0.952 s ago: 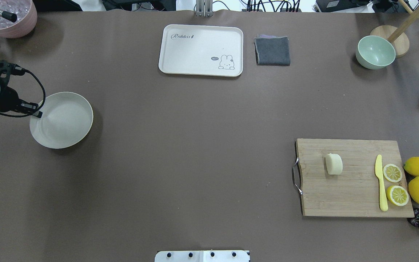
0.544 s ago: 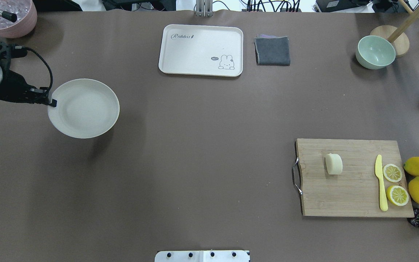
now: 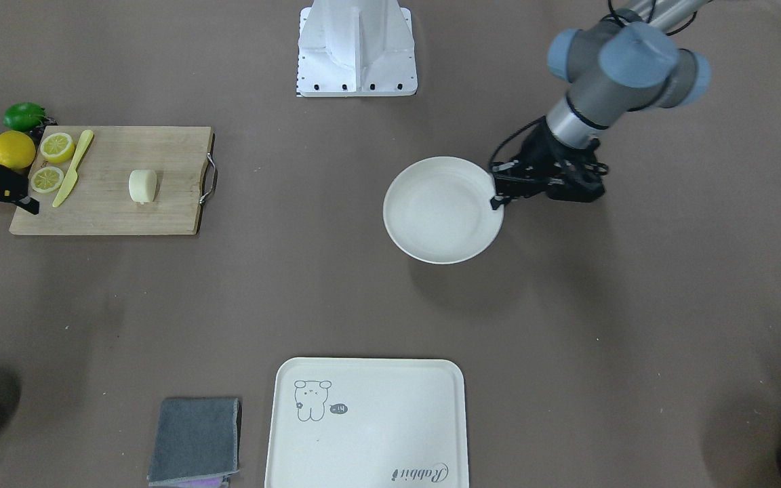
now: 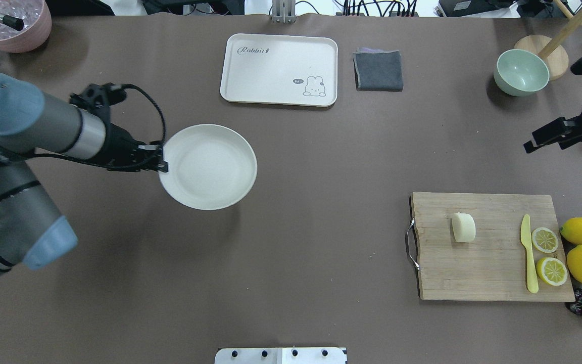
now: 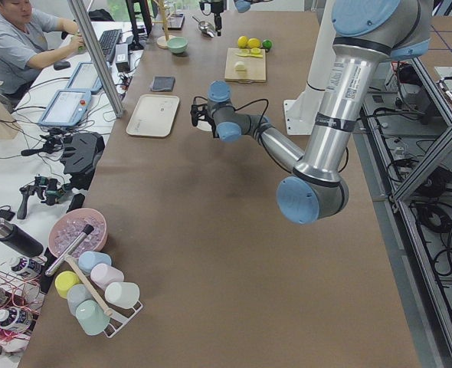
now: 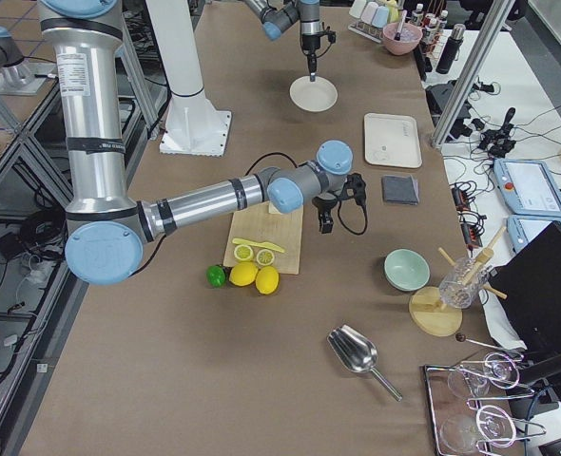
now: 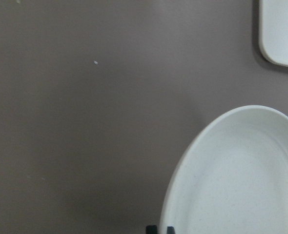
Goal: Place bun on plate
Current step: 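Slide the white plate centreward with left gripper while right gripper reaches the bun, then grasp the pale bun on the cutting board with the right gripper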
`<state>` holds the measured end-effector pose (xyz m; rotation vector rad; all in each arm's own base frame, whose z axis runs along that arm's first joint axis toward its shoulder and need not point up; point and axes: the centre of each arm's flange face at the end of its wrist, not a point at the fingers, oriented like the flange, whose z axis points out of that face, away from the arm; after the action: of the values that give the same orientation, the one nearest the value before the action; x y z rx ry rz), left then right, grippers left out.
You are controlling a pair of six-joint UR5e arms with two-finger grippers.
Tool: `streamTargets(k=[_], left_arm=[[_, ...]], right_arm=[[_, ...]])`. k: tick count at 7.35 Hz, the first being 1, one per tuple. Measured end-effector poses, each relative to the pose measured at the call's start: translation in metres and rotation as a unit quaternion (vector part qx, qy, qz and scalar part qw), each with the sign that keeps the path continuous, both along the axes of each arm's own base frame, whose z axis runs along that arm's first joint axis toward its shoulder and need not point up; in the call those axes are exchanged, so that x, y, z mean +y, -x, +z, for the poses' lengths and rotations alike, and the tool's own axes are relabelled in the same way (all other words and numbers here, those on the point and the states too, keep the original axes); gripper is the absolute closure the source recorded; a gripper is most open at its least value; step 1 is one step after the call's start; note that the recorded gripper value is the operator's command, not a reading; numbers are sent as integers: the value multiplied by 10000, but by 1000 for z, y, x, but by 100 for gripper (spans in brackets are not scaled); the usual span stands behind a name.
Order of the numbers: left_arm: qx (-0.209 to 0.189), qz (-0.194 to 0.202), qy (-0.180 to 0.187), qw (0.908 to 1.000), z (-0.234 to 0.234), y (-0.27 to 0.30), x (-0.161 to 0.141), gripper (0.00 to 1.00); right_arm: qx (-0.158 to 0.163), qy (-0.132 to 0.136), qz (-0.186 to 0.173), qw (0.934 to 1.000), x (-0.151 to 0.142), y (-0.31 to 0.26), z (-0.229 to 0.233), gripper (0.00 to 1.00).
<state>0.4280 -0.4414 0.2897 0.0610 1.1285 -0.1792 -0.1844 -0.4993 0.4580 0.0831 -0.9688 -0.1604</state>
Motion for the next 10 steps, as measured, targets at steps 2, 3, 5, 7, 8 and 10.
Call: streamTargets(k=[2,3,5,7,8,10], left_arm=[[-292,-58,-73,9995,-41,-88,40,100],[-362,-73,-79,9993,-41,-114,36,100],[-352,-110,-61,9993,-33,-138,28,96],[-300,-177,53,9994,-33,-142,26,5],[-288,-197,77,9994,-35,-143,26,3],[-297,-262,65,9992,-35,-142,25,3]], right_arm=[[86,-85,-56,9999,22,80,-51,1],[166,-51,-159,9997,34,99,-47,1],[348,117,-373,9986,51,124,-26,1],[519,316,-486,9970,66,128,2,1],[572,388,-532,9962,72,128,11,1],[608,440,-637,9951,81,135,17,1]])
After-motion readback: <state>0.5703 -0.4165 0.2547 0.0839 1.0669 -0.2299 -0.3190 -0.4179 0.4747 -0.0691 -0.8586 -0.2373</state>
